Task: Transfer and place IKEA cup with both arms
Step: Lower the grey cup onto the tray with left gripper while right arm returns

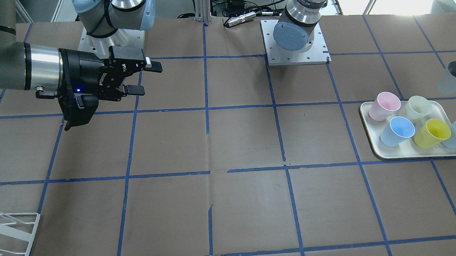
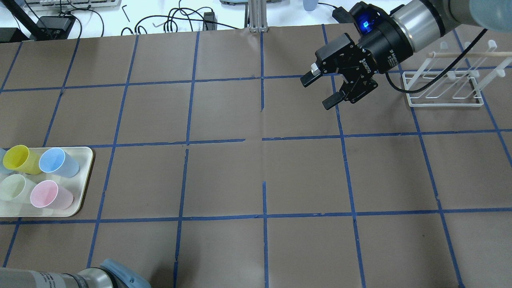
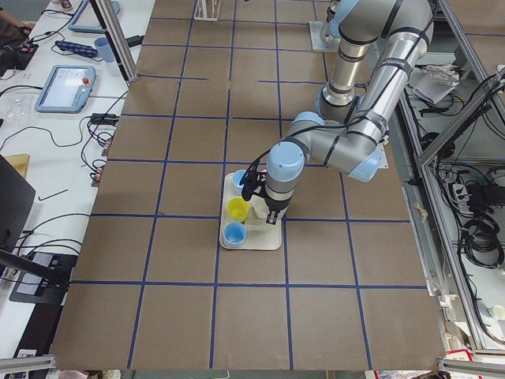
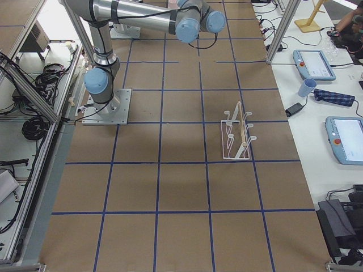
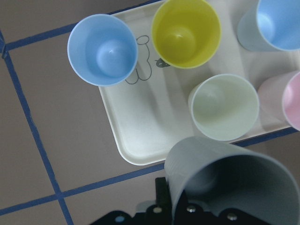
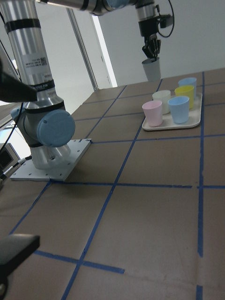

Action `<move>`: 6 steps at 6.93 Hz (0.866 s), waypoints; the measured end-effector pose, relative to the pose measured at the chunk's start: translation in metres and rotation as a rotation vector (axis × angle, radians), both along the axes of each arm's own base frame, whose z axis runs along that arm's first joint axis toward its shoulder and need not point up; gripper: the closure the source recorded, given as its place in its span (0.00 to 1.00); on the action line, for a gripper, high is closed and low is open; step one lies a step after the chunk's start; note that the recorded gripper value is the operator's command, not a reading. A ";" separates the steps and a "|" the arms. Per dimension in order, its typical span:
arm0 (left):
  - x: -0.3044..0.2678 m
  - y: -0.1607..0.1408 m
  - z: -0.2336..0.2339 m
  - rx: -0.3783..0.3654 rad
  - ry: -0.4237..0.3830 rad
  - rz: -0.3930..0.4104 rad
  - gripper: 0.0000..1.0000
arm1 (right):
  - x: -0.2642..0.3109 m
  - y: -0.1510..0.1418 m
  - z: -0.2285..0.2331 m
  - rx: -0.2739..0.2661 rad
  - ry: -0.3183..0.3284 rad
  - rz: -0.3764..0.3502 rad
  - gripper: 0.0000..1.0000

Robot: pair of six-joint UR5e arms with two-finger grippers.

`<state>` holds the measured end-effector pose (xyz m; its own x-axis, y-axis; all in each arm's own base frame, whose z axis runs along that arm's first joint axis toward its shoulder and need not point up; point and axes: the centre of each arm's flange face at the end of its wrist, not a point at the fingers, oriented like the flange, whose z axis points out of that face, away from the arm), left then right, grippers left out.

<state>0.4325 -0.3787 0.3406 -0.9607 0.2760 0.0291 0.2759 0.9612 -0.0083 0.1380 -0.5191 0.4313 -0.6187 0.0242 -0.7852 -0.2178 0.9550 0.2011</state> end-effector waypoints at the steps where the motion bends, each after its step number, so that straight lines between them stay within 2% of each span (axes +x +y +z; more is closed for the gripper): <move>1: 0.023 -0.006 -0.016 0.002 0.022 -0.008 1.00 | 0.008 0.003 0.003 -0.008 0.117 0.014 0.00; 4: 0.042 -0.016 -0.061 -0.002 0.105 -0.006 1.00 | -0.003 0.010 0.017 -0.063 0.466 -0.002 0.00; 6: 0.046 -0.019 -0.077 0.004 0.116 -0.002 1.00 | -0.006 0.017 0.030 -0.098 0.665 -0.059 0.00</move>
